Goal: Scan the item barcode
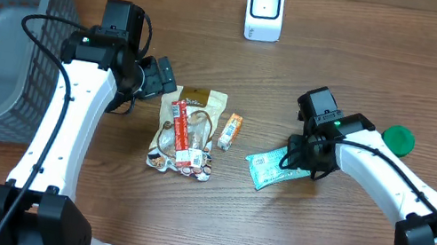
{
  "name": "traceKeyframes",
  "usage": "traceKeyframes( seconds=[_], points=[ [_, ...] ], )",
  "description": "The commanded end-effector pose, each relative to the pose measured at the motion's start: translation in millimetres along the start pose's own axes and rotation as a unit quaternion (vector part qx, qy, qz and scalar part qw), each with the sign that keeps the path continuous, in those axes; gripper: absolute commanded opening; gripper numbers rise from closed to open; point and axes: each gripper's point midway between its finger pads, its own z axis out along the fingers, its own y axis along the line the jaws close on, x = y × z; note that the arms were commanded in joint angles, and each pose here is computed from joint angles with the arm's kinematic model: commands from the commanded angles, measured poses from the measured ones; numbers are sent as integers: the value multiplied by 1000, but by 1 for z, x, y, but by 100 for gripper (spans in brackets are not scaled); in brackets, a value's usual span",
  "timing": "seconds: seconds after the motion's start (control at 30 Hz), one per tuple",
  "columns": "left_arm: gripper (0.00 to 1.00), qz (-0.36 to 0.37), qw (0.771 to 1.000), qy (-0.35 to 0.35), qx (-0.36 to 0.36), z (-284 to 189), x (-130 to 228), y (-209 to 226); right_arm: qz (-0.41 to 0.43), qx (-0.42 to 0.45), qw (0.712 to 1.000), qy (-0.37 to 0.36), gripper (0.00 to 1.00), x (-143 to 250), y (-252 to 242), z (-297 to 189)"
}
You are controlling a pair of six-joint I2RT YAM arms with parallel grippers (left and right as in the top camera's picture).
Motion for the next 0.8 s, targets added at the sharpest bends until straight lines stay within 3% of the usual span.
traceKeyframes(
  seconds=[0.0, 0.63, 0.77],
  points=[
    [100, 11, 1000, -11, 4, -7, -3, 0, -3, -4, 1000, -4, 51, 1, 1, -4],
    [100, 11, 1000, -11, 4, -7, -3, 0, -2, -17, 1000, 14, 50, 38, -7, 37],
    [100, 11, 1000, -11, 4, -7, -3, 0, -2, -17, 1000, 14, 36, 40, -8, 40]
  ],
)
